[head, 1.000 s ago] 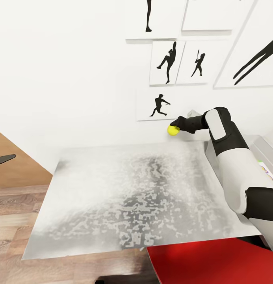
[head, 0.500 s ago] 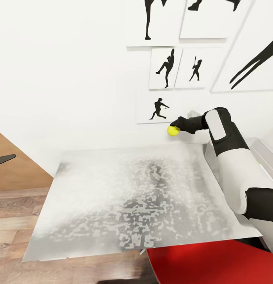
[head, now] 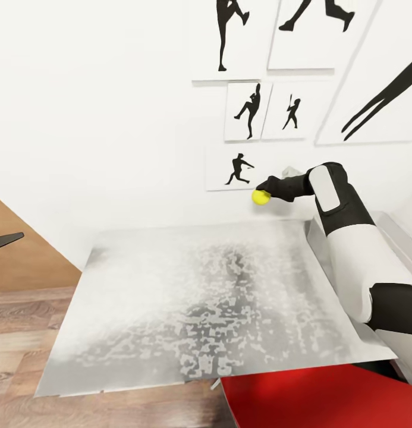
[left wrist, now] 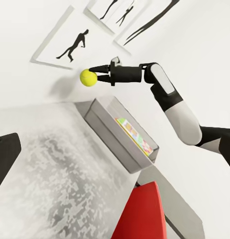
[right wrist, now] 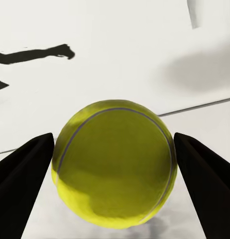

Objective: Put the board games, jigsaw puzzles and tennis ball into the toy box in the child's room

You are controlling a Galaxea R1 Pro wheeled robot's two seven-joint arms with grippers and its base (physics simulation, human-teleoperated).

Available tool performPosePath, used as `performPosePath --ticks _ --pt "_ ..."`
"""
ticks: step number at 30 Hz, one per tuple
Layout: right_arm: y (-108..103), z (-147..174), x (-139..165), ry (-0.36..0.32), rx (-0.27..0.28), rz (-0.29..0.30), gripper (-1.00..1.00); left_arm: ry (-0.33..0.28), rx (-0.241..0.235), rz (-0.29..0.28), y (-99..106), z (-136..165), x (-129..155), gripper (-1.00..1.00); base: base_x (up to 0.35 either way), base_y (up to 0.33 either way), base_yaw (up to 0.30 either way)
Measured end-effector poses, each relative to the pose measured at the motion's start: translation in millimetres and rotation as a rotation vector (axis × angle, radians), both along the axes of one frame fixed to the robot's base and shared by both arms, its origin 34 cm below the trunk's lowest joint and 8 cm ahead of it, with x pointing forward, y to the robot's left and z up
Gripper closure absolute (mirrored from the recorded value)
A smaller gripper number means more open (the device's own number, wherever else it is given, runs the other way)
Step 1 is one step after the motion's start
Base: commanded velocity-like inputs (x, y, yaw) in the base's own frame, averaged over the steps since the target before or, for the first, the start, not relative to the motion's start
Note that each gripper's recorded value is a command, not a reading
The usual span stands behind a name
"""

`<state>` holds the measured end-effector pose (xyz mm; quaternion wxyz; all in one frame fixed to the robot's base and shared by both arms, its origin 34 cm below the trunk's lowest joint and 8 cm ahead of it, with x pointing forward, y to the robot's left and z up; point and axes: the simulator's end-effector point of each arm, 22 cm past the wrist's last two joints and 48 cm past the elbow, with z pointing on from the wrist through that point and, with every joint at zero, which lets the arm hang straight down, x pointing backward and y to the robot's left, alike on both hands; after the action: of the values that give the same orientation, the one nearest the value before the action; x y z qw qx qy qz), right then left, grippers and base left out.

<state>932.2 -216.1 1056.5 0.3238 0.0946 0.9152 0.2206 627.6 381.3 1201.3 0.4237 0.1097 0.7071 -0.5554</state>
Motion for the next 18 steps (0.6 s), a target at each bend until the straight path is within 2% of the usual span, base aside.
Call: performPosePath --ticks 6,12,18 --pt "-2 9 0 -0.01 0.004 -0.003 1.0 -0.01 0.0 0.0 0 5 -2 -1.0 0.0 0.0 0.0" --pt "8 23 -2 -0.024 0.069 0.007 1.0 -0.019 -0.001 -0.001 0 10 -4 -1.0 0.0 0.0 0.0" --pt "-3 30 -2 -0.031 0.071 -0.006 1.0 -0.029 -0.001 -0.001 -1 15 -6 -1.0 0.0 0.0 0.0"
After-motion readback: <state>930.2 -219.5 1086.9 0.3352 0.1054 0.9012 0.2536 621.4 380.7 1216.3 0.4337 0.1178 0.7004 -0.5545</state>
